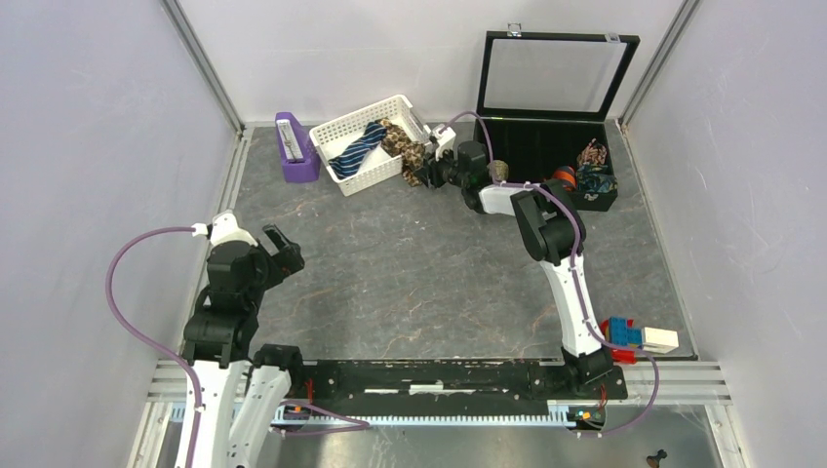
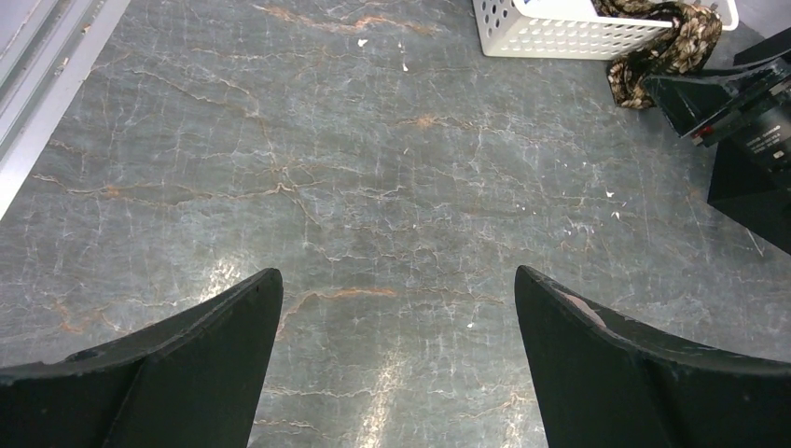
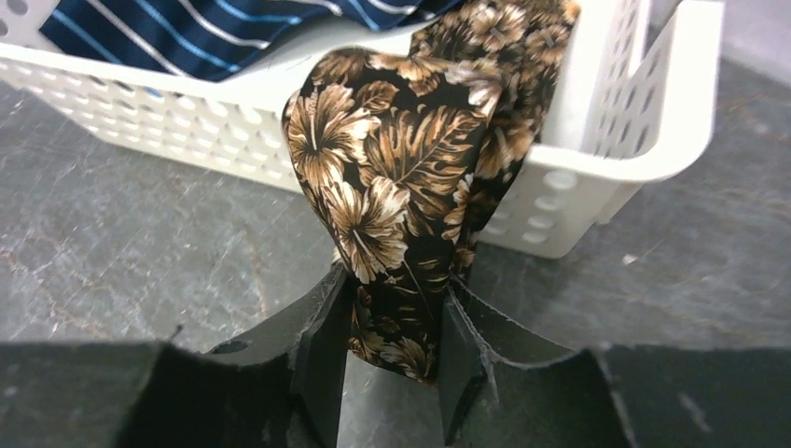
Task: Roll the ties
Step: Pick up the tie from the storage box, then place the tie at the center of the board.
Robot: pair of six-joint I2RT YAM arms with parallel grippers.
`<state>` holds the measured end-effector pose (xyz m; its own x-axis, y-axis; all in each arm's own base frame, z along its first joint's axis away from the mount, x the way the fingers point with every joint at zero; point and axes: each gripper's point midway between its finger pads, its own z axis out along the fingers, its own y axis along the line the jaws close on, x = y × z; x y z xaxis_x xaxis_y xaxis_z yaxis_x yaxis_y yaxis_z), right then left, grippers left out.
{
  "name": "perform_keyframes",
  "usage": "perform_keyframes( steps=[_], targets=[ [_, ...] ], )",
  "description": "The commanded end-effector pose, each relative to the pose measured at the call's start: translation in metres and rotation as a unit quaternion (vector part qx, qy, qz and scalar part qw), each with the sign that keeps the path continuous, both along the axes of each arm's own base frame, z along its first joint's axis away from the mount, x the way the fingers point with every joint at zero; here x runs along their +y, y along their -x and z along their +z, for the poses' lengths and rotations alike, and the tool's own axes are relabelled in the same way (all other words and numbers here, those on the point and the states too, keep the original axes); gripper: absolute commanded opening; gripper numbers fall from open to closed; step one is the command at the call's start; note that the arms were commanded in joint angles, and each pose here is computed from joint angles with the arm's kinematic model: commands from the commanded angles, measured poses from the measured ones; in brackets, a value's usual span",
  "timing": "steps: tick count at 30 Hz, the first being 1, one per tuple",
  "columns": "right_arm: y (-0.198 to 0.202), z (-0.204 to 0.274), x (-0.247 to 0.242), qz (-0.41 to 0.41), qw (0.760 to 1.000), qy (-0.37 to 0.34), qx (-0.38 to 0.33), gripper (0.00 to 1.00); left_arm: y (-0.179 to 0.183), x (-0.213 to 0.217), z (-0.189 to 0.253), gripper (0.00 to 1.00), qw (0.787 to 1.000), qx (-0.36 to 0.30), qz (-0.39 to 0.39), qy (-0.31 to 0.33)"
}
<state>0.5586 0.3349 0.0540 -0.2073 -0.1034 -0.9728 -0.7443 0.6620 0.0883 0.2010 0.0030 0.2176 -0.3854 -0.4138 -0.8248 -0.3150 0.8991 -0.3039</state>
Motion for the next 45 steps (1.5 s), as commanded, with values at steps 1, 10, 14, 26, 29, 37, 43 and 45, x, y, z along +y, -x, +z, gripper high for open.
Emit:
perform_keyframes(
  steps=[1, 10, 14, 26, 29, 37, 43, 45],
  targets=[
    [0.010, 0.044, 0.009, 0.029, 0.999, -0.035, -0.025, 0.41, -0.004, 0.001, 0.004, 1.00, 1.000, -0.011, 0.014, 0.016],
    [0.037, 0.080, 0.007, 0.051, 0.996, -0.066, -0.038, 0.03, -0.002, 0.001, 0.007, 1.00, 1.000, -0.020, 0.016, 0.017],
    [0.058, 0.103, 0.010, 0.084, 0.989, -0.107, -0.050, 0.00, -0.002, 0.001, 0.008, 1.00, 0.999, -0.022, 0.016, 0.018],
    [0.150, 0.114, -0.013, 0.096, 0.986, -0.134, -0.014, 0.00, 0.001, 0.000, 0.012, 1.00, 0.999, -0.034, 0.011, 0.020],
    [0.179, 0.104, -0.022, 0.097, 0.987, -0.130, -0.001, 0.00, 0.000, -0.001, 0.013, 1.00, 0.999, -0.036, 0.007, 0.021],
    [0.264, 0.055, -0.036, 0.114, 0.985, -0.113, 0.067, 0.00, -0.004, -0.008, 0.010, 1.00, 0.999, -0.032, -0.013, 0.024],
    [0.307, 0.027, -0.045, 0.120, 0.983, -0.100, 0.096, 0.00, -0.008, -0.010, 0.005, 1.00, 0.999, -0.016, -0.020, 0.025],
    [0.313, 0.019, -0.048, 0.117, 0.982, -0.098, 0.109, 0.00, -0.010, -0.011, 0.004, 1.00, 0.999, -0.011, -0.021, 0.026]
  ],
)
